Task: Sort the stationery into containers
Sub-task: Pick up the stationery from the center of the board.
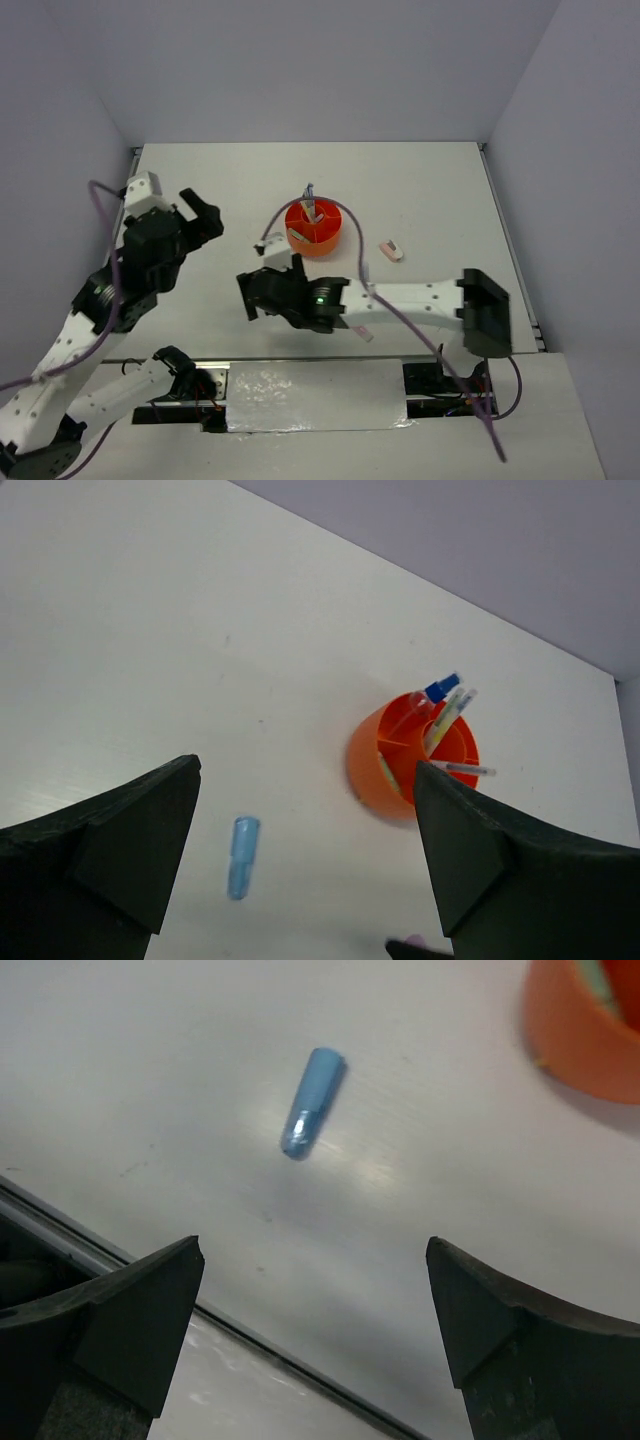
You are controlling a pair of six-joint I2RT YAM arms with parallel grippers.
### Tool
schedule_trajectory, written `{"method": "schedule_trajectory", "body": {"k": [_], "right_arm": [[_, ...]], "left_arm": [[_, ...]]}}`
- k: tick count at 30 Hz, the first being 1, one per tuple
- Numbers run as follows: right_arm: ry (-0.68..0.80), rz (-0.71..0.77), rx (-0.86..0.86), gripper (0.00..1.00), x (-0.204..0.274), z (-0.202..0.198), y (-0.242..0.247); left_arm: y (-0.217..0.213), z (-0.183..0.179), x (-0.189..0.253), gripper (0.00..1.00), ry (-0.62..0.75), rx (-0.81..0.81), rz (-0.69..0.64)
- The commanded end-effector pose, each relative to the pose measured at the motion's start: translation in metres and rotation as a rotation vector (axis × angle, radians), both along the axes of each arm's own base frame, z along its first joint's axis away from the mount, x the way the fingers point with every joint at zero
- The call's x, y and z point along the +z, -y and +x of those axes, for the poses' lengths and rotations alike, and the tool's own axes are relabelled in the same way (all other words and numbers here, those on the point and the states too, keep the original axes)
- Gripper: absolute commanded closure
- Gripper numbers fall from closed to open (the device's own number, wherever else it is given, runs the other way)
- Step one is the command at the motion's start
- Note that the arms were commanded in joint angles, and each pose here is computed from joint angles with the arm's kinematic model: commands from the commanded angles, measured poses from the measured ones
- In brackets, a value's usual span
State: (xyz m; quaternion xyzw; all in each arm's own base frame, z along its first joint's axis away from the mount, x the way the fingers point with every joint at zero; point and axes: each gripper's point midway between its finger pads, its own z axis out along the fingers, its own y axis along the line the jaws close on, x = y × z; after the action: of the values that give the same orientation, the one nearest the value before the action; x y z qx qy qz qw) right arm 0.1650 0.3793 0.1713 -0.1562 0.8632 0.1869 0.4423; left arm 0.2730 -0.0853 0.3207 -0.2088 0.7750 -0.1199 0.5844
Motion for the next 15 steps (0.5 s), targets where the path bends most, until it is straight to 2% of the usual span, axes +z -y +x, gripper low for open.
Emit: {"method": "schedule_trajectory", "body": {"k": [1,2,3,4,6,11,15], "right_arm": [[-0.118,-0.036,0.040,0.00,-0.020,0.001,-0.047],[-0.122,-0.001,0.043,0.00,-0.006,0.008,-0.068],[-0.156,-0.065,0.037,0.01,-0.035,0.013,-0.078],[-0.174,-0.050,0.047,0.02,-0.026,0.016,-0.093],[-0.217,-0.103,0.016,0.07,-0.059,0.030,-0.101],[-0.252,-0.165,-0.044,0.18,-0.098,0.058,-0.102],[-0.282,-0.193,-0.062,0.21,-0.120,0.065,-0.095]], "left_arm": [[-0.047,-0.053,-0.019,0.01,-0.116,0.030,0.148],[-0.048,-0.059,-0.021,0.01,-0.118,0.002,0.166],[-0.047,-0.063,-0.022,0.01,-0.112,-0.042,0.191],[-0.050,-0.070,-0.017,0.01,-0.075,-0.061,0.186],[-0.047,-0.070,-0.024,0.01,-0.043,-0.104,0.216],[-0.065,-0.079,-0.047,0.01,0.006,-0.031,0.189],[-0.064,-0.081,-0.043,0.01,0.028,-0.039,0.176]]}}
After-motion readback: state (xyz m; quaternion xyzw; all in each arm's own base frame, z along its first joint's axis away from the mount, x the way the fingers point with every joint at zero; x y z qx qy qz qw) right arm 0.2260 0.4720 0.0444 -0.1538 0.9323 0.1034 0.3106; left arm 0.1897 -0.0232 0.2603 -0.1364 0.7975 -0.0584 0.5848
